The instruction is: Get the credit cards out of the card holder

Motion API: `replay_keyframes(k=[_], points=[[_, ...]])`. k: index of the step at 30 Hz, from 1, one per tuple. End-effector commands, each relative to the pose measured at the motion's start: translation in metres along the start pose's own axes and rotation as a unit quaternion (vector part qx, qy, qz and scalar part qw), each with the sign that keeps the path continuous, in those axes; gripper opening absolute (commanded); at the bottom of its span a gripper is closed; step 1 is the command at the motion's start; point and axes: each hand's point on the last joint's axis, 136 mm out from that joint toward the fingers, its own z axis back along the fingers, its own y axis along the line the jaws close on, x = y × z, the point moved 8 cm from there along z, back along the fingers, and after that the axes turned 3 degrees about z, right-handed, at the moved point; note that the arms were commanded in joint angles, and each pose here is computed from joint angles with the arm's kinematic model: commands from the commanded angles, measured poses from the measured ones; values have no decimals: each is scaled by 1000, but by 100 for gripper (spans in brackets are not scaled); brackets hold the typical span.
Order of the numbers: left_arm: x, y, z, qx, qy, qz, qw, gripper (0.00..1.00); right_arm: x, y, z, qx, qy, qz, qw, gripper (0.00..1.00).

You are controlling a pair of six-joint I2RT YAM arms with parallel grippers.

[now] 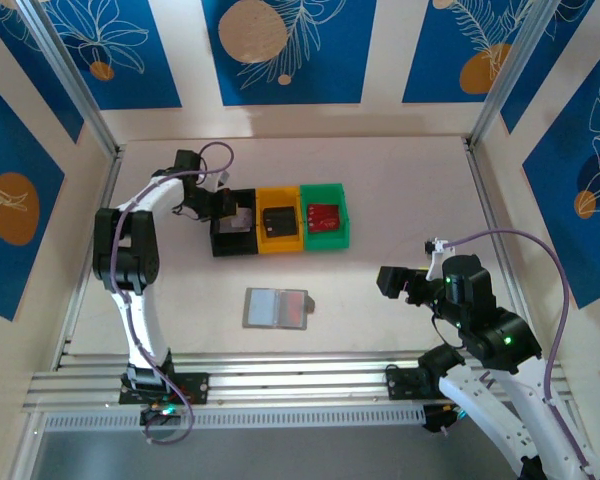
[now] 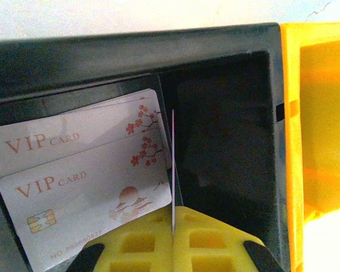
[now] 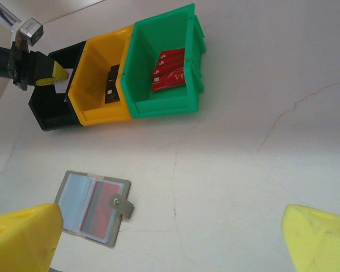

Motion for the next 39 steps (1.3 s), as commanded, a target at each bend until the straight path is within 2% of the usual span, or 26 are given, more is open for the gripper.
replay_keyframes(k=[1, 24, 39], points=[[4, 2, 1, -13, 7, 6, 1000, 5, 0, 0, -1, 3, -2, 4, 1000, 99], [8, -1, 8, 4, -5, 1, 1000, 19, 0, 0, -1, 4, -2, 3, 1000, 99], [16, -9, 24, 23, -34, -2, 999, 22, 0, 0, -1, 4, -2, 2, 1000, 99]])
